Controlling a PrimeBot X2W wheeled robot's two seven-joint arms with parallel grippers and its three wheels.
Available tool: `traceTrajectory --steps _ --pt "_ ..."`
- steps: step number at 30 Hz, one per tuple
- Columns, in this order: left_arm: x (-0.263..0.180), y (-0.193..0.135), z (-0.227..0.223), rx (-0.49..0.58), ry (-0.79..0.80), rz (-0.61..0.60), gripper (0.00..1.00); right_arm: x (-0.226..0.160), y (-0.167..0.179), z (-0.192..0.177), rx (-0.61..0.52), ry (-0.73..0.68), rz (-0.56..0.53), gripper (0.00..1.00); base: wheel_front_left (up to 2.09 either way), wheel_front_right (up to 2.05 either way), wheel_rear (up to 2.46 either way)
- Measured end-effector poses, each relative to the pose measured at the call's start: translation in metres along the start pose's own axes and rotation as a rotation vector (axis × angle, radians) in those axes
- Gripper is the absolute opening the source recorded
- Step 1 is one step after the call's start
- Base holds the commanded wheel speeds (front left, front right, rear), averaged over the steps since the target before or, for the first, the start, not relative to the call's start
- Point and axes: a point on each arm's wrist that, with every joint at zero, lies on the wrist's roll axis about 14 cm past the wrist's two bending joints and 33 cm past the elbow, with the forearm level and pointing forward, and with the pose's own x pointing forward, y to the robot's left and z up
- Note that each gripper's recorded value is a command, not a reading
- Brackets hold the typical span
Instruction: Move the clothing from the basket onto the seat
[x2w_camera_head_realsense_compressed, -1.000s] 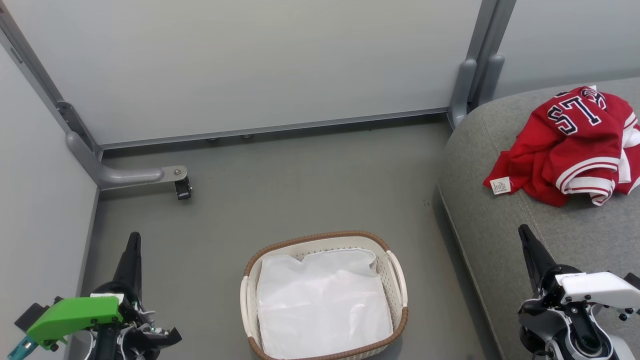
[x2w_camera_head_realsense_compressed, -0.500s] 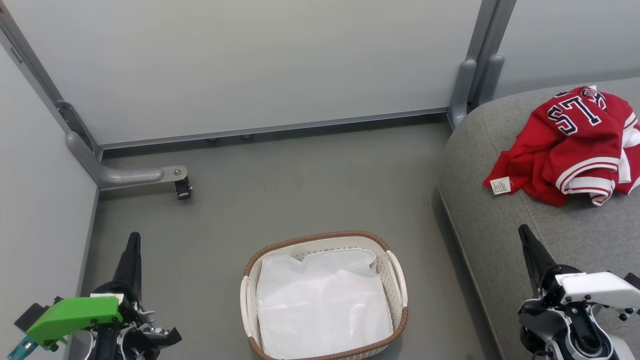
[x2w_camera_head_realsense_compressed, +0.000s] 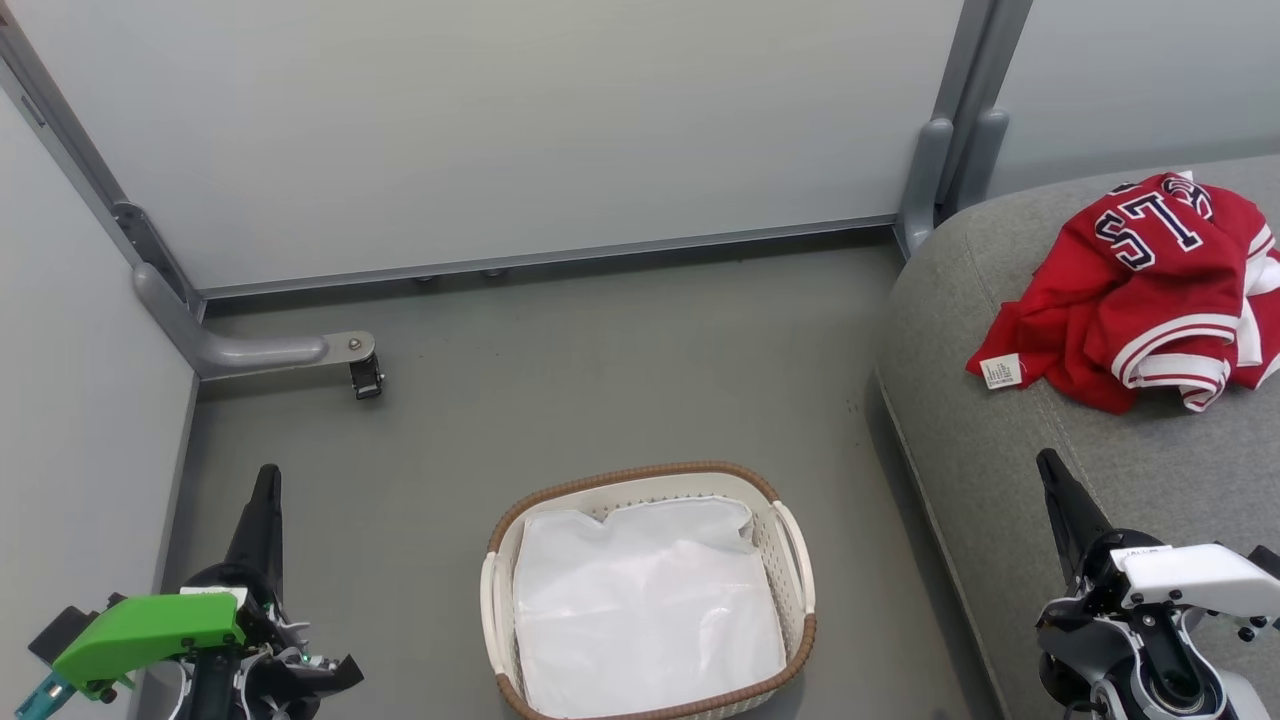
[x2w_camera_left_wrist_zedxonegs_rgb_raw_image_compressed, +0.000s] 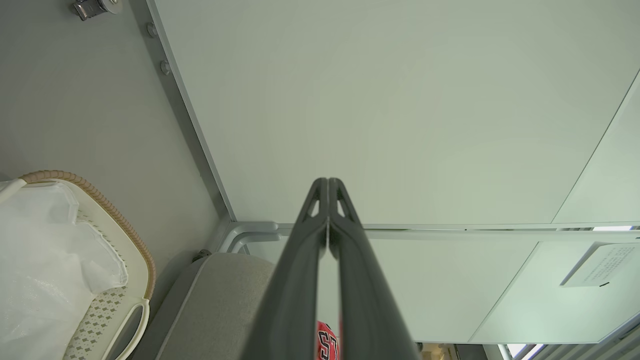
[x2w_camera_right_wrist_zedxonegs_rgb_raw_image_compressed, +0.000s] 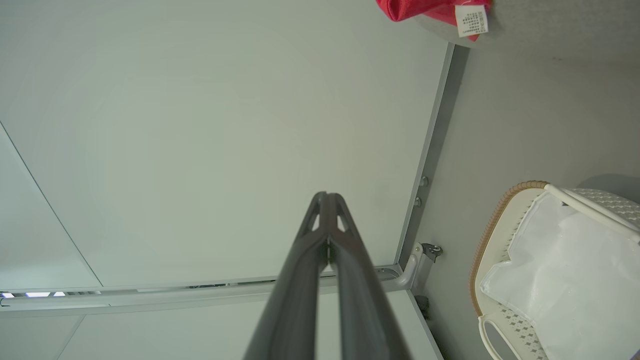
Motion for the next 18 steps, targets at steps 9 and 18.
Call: traceTrajectory --steps 9,18 --pt "0.0 0.0 0.0001 0.0 0.0 0.0 0.0 0.0 0.0 0.0 0.0 0.0 0.0 0.0 0.0 0.0 0.0" --pt "0.0 0.0 0.0002 0.0 -0.001 0.0 0.0 0.0 0.0 0.0 0.0 0.0 0.0 0.0 0.0 0.0 0.0"
